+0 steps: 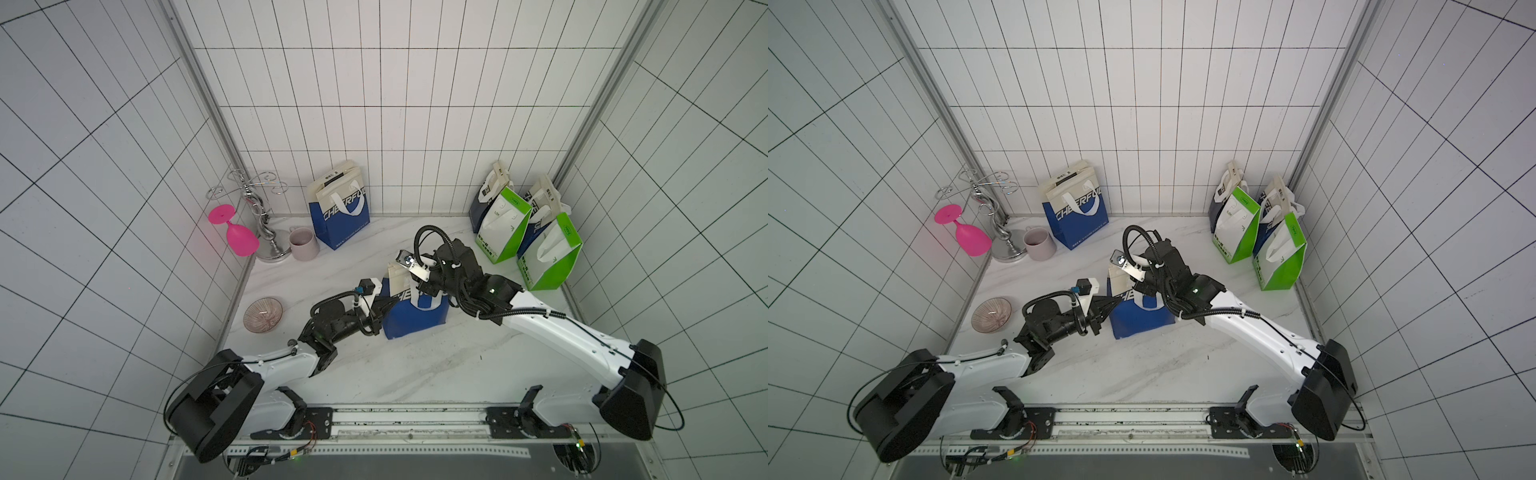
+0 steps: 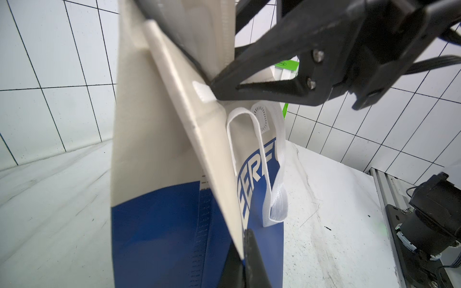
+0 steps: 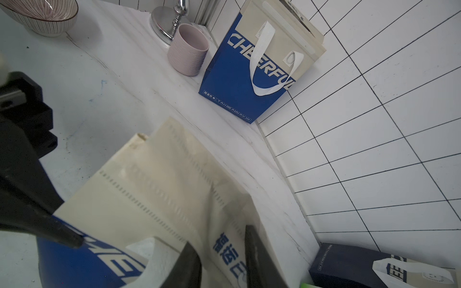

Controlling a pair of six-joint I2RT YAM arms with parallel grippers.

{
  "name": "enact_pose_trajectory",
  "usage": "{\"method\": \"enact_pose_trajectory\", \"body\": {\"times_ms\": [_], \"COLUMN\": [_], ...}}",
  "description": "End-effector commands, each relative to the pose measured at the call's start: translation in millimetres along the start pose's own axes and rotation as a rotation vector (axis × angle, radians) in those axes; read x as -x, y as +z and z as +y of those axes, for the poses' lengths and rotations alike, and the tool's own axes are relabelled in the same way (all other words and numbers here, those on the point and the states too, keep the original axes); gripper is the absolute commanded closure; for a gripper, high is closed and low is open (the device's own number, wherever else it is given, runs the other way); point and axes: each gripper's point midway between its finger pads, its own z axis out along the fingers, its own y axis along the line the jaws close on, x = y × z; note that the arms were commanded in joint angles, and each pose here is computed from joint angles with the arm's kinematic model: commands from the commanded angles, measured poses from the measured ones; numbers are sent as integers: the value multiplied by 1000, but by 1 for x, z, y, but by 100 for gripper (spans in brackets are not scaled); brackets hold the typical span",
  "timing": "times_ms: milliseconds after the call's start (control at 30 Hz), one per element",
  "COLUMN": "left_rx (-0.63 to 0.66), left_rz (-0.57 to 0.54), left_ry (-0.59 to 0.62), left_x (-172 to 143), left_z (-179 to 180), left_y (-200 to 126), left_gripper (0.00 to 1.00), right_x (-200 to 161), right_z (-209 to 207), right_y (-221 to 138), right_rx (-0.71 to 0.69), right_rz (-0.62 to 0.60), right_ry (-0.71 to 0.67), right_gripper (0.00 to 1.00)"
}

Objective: Open the takeout bag
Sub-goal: Open the takeout bag at the center of the board.

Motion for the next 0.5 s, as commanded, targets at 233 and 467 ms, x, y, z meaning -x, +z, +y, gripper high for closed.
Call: {"method": "enact_pose_trajectory", "body": {"times_ms": [233, 467], "left_rx": [-41, -39], "left_rz": [-35, -32], "left_ry": [30, 27], "left_x": [13, 12], "left_z": [-10, -10], "left_y": [0, -1], "left_gripper": [100, 100], "right_x": [-17, -12], "right_z": [3, 4], "right_y": [3, 3], "right_rx": [-36, -19], "right_rz": [54, 38], "right_ry": [6, 1], "right_gripper": [77, 98]}}
